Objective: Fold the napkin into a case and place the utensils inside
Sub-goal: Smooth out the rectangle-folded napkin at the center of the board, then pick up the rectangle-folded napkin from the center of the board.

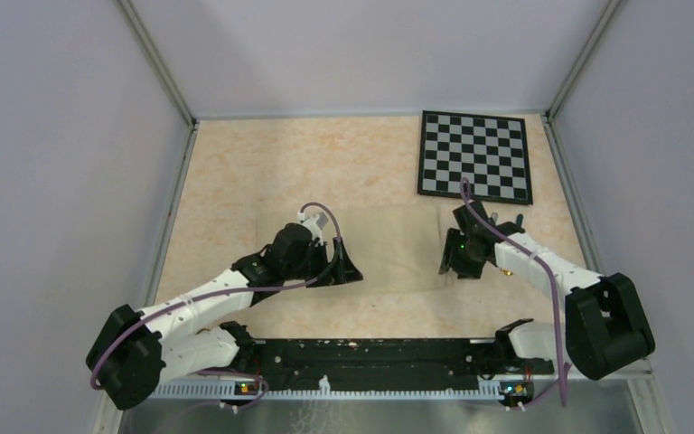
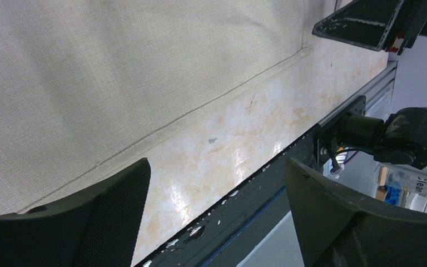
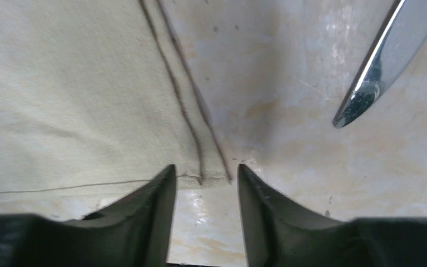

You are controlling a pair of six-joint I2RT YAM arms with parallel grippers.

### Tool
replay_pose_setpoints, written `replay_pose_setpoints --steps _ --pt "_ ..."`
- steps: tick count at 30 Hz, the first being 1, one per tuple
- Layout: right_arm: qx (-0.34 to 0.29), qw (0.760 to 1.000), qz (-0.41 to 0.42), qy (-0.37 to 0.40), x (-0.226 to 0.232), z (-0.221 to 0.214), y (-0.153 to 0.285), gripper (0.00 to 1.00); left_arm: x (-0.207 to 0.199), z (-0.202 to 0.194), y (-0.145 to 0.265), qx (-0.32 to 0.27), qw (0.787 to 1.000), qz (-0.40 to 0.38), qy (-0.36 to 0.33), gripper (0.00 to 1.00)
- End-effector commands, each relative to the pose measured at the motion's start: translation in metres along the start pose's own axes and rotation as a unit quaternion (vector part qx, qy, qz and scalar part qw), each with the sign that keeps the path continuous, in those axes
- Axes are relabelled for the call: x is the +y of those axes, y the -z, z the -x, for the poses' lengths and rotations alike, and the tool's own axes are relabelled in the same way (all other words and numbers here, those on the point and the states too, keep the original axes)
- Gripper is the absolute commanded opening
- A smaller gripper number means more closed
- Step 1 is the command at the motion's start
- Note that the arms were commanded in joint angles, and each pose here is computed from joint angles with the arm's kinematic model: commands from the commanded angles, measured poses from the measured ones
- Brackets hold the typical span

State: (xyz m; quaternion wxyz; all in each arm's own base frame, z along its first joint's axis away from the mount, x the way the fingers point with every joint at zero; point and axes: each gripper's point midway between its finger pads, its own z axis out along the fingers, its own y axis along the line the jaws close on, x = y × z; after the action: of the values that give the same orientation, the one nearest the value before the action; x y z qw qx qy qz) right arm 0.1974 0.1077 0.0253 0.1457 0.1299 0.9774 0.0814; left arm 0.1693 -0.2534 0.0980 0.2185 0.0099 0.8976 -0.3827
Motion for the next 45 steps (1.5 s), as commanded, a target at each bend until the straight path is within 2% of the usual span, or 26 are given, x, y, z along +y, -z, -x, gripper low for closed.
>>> replay_pose_setpoints --steps 1,3,6,11,18,21,26,29,33,38,42,45 --pt "-0.082 0.994 0.046 0.064 0.033 0.060 0.016 0.56 -0.024 0.023 0.012 -0.029 0.999 -0.029 -0.032 0.94" --pt "-0.096 0.989 0.049 0.101 0.040 0.081 0.014 0.60 -0.024 0.026 0.015 -0.033 0.998 -0.028 -0.037 0.94" --pt "-0.085 0.986 0.037 0.140 0.047 0.102 0.008 0.63 -0.026 0.032 0.023 -0.044 0.998 -0.027 -0.045 0.95" --pt "-0.010 0.982 0.023 0.189 0.050 0.101 -0.017 0.63 -0.025 0.038 0.034 -0.062 0.996 -0.026 -0.056 0.96" --pt "0.030 0.983 0.004 0.183 0.044 0.092 -0.038 0.61 -0.021 0.039 0.044 -0.066 0.995 -0.027 -0.064 0.97" --pt "0.038 0.983 -0.018 0.181 0.037 0.083 -0.054 0.54 -0.019 0.041 0.049 -0.071 0.995 -0.024 -0.066 0.98" --pt "0.018 0.980 -0.064 0.189 0.037 0.071 -0.079 0.36 -0.016 0.045 0.057 -0.080 0.994 -0.018 -0.066 0.98" --pt "0.006 0.980 -0.070 0.184 0.037 0.073 -0.085 0.21 -0.018 0.048 0.062 -0.083 0.994 -0.016 -0.068 0.98" --pt "-0.025 0.979 -0.055 0.193 0.047 0.088 -0.072 0.00 -0.020 0.050 0.068 -0.088 0.994 -0.014 -0.070 0.98" --pt "-0.057 0.973 -0.028 0.220 0.062 0.105 -0.034 0.00 -0.025 0.054 0.070 -0.093 0.993 -0.022 -0.071 0.98" --pt "-0.058 0.972 -0.060 0.219 0.046 0.102 -0.005 0.00 -0.027 0.054 0.070 -0.092 0.993 -0.029 -0.074 0.98" --pt "-0.090 0.965 -0.128 0.208 0.018 0.117 0.018 0.00 -0.027 0.053 0.069 -0.088 0.993 -0.030 -0.076 0.98"
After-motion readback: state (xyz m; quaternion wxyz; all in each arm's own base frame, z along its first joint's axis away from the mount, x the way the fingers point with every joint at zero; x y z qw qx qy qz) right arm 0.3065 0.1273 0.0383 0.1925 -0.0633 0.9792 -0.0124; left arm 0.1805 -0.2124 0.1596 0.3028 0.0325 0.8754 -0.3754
